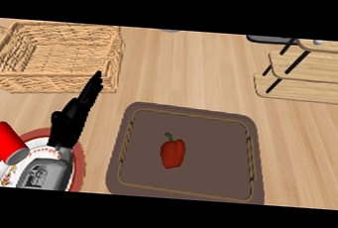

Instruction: Pick the lemon from the tray and place it in the tiered shelf

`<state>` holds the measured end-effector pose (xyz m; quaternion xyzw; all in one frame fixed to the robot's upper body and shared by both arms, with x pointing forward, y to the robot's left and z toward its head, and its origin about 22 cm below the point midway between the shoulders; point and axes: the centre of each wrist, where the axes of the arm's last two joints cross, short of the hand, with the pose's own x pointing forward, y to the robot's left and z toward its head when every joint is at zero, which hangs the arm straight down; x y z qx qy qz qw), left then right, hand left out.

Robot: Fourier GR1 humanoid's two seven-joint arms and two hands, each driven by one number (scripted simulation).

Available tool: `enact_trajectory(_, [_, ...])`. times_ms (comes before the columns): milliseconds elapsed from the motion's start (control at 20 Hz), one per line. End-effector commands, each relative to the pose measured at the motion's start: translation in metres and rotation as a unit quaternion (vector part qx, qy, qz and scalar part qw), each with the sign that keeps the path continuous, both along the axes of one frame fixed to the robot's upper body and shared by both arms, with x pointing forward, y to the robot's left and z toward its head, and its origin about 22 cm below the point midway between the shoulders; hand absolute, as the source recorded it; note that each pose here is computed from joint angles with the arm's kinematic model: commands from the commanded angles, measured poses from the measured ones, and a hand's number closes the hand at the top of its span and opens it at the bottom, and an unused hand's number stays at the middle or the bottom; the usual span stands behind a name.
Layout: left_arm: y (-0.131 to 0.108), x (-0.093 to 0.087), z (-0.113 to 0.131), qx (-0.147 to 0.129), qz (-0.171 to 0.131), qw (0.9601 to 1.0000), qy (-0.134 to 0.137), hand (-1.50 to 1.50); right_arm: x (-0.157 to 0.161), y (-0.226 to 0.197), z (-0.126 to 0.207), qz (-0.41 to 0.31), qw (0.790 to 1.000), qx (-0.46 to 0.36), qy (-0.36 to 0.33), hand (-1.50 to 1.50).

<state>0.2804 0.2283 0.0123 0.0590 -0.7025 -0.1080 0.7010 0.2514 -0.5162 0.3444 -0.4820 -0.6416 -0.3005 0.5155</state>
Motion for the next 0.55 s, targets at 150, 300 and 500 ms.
enact_trajectory(150, [0.009, 0.003, 0.004, 0.007, 0.007, 0.9999, -0.001, 0.0, -0.088, -0.059, -0.007, 0.007, 0.997, 0.016, 0.076, -1.5])
enact_trajectory(300, [0.018, 0.001, 0.007, 0.001, 0.01, 0.9999, -0.006, 0.0, -0.124, -0.074, -0.005, 0.011, 0.993, -0.014, 0.119, -1.5])
enact_trajectory(500, [0.012, -0.008, 0.004, 0.004, 0.011, 0.9999, -0.004, 0.0, -0.176, -0.107, -0.023, 0.036, 0.996, 0.011, 0.083, -1.5])
